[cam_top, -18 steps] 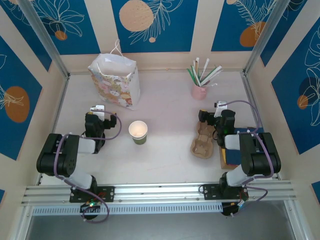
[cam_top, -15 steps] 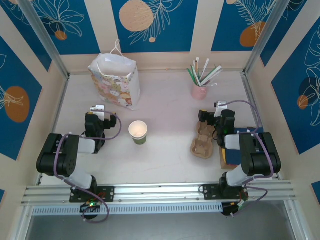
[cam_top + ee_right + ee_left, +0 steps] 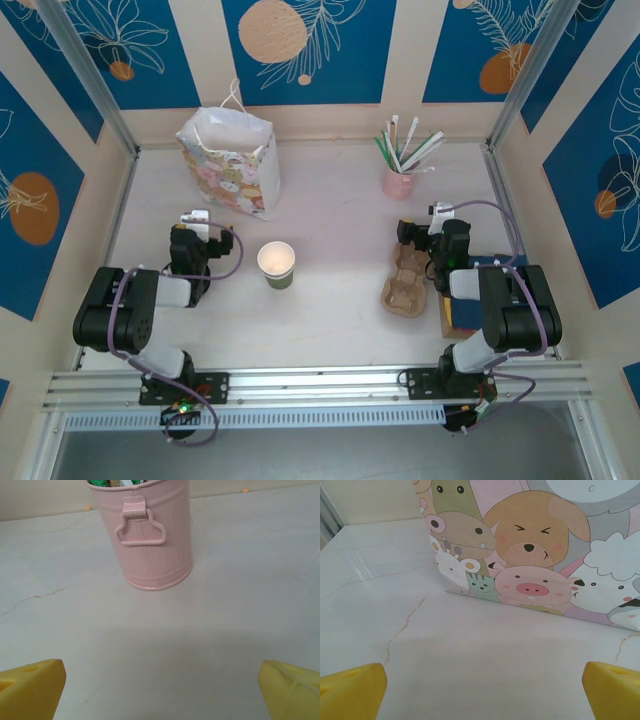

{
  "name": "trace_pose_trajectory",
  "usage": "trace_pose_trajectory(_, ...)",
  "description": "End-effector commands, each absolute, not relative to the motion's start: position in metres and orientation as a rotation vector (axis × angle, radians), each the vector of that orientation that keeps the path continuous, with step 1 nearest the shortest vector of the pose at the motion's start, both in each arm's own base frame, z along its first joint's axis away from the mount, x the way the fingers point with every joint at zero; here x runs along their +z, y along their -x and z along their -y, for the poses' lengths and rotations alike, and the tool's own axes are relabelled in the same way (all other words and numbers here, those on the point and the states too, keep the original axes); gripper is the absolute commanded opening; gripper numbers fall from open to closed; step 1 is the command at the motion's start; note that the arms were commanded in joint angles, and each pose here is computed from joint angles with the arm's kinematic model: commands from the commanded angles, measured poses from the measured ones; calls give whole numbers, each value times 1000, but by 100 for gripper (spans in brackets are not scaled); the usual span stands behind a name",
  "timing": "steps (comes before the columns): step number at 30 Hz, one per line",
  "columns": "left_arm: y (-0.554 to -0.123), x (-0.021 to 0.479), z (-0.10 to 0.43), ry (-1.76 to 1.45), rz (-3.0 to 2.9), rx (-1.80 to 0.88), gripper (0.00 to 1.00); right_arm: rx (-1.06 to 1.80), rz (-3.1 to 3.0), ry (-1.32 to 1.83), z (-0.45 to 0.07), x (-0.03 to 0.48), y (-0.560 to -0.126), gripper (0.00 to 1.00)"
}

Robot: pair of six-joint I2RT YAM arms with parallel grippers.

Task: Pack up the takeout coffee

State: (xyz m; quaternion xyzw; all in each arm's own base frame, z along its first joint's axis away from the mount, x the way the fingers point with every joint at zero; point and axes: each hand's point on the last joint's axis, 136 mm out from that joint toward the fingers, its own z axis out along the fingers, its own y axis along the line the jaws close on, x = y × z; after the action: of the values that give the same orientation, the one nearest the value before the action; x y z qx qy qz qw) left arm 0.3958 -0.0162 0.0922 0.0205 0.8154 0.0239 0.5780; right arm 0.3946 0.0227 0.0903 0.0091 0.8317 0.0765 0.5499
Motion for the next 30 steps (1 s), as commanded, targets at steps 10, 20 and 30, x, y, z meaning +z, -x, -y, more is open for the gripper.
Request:
trace_pose_trajectory(10,-396,92,14,-68,-1899,60,100,182,-1955,3,-23,93,-397,99)
trace_pose_trajectory(20,-396,92,14,-65,-1900,56,100,183,-1954,3,-23,94,-397,99)
trace_pose_trajectory(30,-388,132,-5,50,-1932,138,100,157,-1998,-76,-14,119,-393,99)
